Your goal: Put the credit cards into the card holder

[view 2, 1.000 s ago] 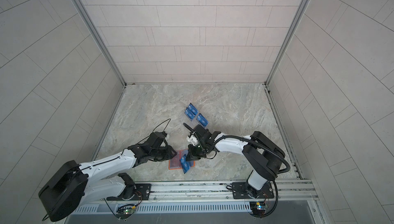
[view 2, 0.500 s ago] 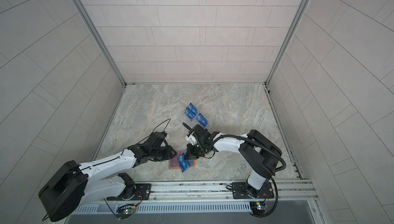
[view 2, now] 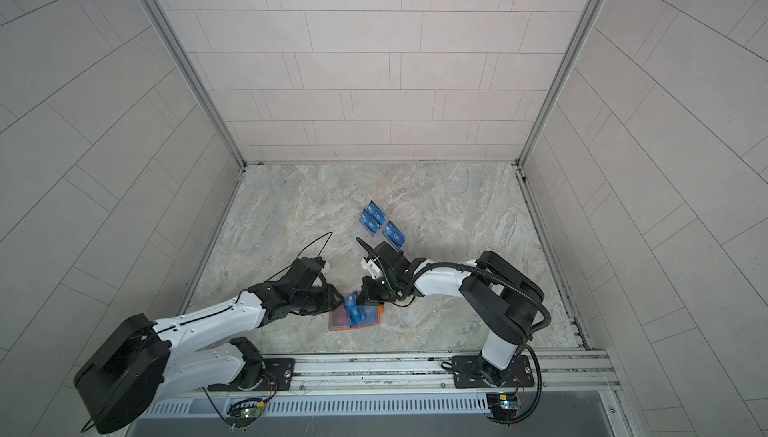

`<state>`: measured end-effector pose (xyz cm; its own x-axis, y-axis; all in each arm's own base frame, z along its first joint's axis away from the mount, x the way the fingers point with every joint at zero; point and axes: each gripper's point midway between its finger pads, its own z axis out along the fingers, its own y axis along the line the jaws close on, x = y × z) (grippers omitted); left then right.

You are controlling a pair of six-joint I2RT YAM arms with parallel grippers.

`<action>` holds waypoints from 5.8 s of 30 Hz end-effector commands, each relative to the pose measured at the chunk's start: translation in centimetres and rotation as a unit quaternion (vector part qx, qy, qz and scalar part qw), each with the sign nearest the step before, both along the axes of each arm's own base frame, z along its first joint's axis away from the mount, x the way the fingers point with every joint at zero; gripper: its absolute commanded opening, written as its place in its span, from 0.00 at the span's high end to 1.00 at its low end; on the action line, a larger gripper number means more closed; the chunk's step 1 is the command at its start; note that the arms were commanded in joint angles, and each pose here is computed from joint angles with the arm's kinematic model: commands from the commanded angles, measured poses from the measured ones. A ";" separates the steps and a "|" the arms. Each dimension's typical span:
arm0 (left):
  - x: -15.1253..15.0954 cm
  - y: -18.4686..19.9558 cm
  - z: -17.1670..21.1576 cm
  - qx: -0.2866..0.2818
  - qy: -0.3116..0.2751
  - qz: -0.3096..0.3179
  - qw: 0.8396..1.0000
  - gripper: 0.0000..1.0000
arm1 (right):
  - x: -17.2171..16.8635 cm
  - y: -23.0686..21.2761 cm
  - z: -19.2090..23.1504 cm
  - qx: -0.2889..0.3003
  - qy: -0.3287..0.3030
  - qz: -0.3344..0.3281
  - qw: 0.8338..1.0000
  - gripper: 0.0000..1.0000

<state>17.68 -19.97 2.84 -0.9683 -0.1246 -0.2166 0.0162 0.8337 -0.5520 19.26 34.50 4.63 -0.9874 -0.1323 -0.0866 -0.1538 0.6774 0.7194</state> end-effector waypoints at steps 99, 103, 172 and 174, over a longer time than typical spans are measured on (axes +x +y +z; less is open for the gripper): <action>-1.6 2.0 -1.5 0.012 0.008 0.036 0.999 0.60 | -2.1 1.9 -0.8 -0.124 -0.028 0.013 0.992 0.58; -1.7 2.0 -1.7 0.009 0.011 0.038 0.999 0.60 | -2.2 2.5 -0.6 -0.111 -0.023 0.010 0.993 0.59; -2.3 -0.8 -0.1 0.012 0.069 -0.017 0.997 0.35 | -2.0 -1.8 1.6 -0.092 -0.098 0.028 0.991 0.83; -2.3 -1.0 -0.1 0.012 0.070 -0.018 0.997 0.35 | -1.7 -3.4 1.2 -0.133 -0.101 0.025 0.986 0.83</action>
